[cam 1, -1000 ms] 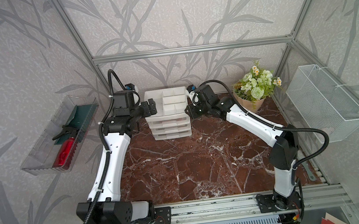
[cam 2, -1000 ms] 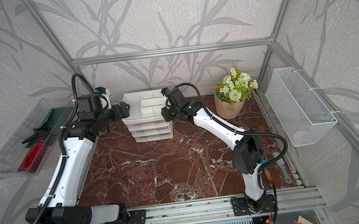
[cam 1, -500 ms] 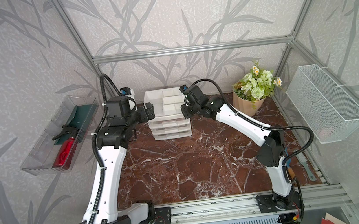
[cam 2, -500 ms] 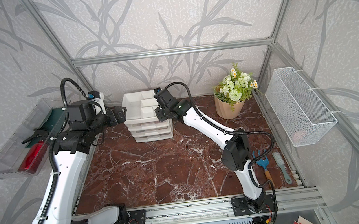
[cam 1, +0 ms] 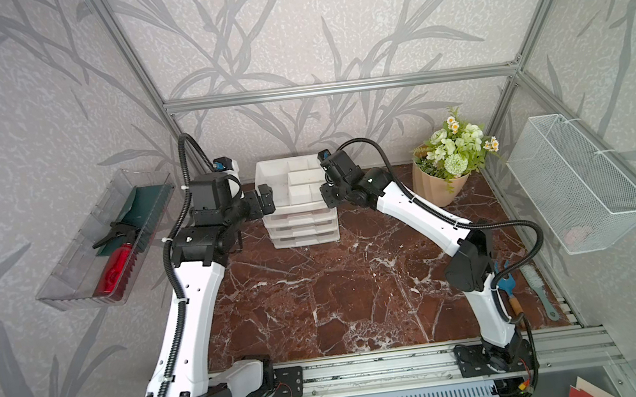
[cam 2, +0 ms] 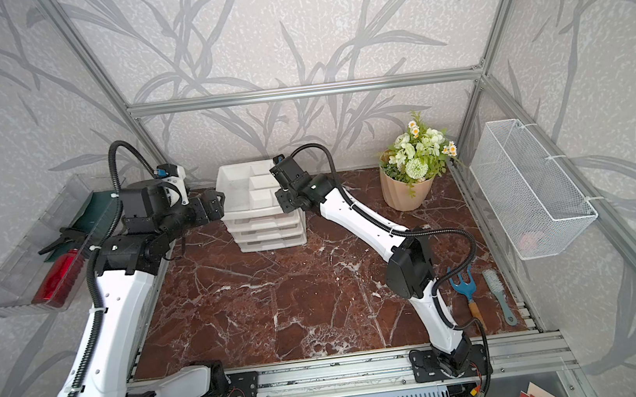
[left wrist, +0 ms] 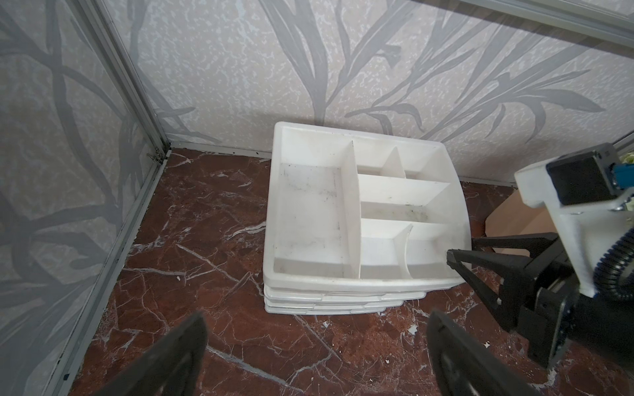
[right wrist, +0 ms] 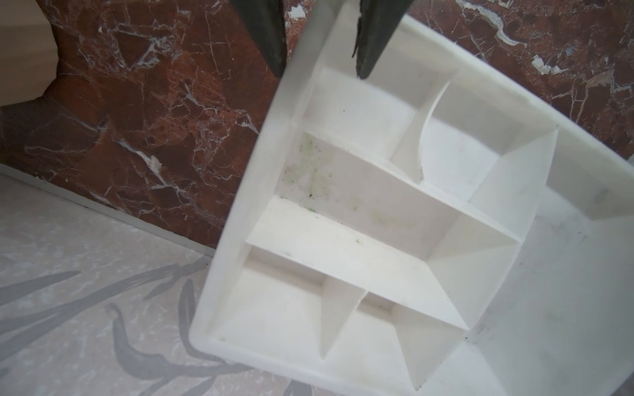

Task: Take the postcards out of the drawer
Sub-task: Adjust the storage box at the center of the board.

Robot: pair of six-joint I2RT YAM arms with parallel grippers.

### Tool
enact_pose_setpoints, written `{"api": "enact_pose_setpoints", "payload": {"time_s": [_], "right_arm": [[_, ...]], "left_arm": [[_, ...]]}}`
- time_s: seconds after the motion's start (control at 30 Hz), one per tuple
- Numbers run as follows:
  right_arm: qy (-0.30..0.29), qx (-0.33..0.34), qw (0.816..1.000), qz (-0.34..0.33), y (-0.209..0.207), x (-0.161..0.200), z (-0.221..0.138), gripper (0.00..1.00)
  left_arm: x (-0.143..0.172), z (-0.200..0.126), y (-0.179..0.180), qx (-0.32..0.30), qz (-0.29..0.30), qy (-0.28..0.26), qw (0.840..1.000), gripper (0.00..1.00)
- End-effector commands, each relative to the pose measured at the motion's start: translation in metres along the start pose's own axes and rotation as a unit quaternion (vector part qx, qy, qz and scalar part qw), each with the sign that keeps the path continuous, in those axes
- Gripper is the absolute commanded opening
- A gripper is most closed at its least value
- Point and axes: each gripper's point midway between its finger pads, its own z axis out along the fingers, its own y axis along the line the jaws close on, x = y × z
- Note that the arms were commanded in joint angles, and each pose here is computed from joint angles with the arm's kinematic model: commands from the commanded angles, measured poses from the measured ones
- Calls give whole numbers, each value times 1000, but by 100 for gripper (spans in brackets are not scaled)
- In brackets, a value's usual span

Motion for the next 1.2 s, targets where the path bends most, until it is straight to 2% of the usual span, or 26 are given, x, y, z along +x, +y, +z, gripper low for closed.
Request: {"api": "enact_pose_setpoints", "payload": {"time_s": [0.0, 0.37, 0.57, 0.77, 0.87, 1.0, 1.17], "right_arm": [[7, 8, 1000, -12, -2, -1, 2, 35], [21, -5, 999, -27, -3, 0, 9, 25], [18, -46, 997, -58, 6, -4, 4, 19], [22, -128, 988, -84, 19, -4, -1, 18], [23, -180, 977, -111, 29, -2, -7, 17], [13, -255, 955, -154, 49, 1, -16, 17], [-6, -343, 923, -175, 68, 0, -28, 17]], "left_arm": [[4, -5, -2, 5, 5, 7, 1000, 98], [7, -6, -7, 17, 7, 23, 1000, 98], [9, -7, -10, 25, 16, 32, 999, 93], [13, -8, -14, 36, 29, 53, 998, 91], [16, -7, -15, 40, 39, 66, 996, 89], [20, -5, -12, 31, 49, 86, 995, 86], [27, -1, -2, 6, 64, 97, 993, 81]]}}
